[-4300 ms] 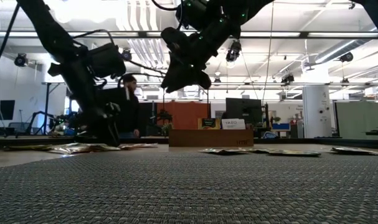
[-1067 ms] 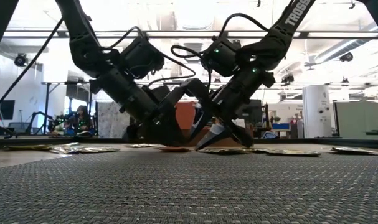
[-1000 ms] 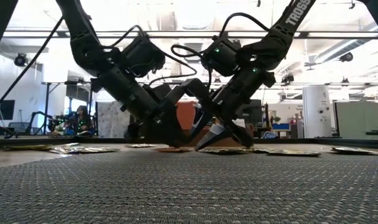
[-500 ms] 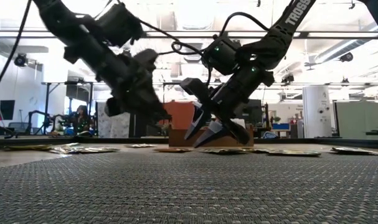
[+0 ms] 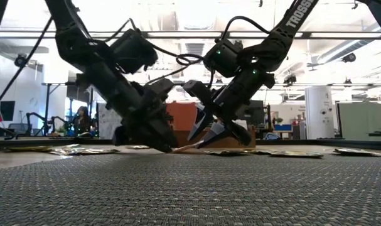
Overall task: Pick & Place Tea
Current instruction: Put the orange tea bag into the middle section of the wooden organizer
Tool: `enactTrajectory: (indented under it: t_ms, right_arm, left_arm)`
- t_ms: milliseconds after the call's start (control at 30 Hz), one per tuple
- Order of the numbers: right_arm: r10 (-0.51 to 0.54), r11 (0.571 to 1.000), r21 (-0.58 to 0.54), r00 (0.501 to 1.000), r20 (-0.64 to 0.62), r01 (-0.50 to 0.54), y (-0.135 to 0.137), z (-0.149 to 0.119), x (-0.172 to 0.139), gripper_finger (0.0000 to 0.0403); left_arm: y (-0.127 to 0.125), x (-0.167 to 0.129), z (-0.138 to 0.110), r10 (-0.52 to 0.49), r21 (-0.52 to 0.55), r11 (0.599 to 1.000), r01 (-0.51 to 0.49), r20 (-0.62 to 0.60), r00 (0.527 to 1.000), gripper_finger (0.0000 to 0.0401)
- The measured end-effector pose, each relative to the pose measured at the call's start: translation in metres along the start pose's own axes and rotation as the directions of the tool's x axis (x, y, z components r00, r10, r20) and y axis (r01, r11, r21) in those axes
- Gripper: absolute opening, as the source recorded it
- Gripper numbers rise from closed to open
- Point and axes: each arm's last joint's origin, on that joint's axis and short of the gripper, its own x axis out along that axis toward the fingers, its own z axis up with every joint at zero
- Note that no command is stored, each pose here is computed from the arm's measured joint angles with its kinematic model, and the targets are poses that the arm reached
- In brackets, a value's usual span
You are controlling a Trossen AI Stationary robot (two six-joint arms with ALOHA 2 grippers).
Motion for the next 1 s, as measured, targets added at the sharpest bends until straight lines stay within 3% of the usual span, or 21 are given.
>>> enactTrajectory:
  t_ms: [400,600,800,1000]
  right_arm:
    - [0.008,1.000,-0.022,0.998,-0.056,-0.009,-0.001,-0.004,0.000,0.0118]
    - [0.008,0.999,-0.037,0.998,-0.057,-0.010,-0.001,-0.003,0.000,0.0081]
    - [0.017,0.989,-0.144,0.999,-0.043,-0.023,0.003,-0.001,-0.003,0.0016]
    - [-0.005,0.951,-0.306,0.995,0.097,0.035,0.016,0.028,-0.036,0.0009]
  left_arm:
    - [0.001,0.012,-0.001,0.019,0.008,1.000,-0.019,-0.020,1.000,0.0125]
    - [0.001,0.012,-0.001,0.029,0.032,0.999,-0.028,-0.011,1.000,0.0125]
    - [-0.003,-0.001,0.007,0.054,0.031,0.998,-0.055,0.046,0.997,0.0126]
    - [-0.014,-0.042,0.029,0.143,0.023,0.988,-0.152,0.229,0.963,0.0126]
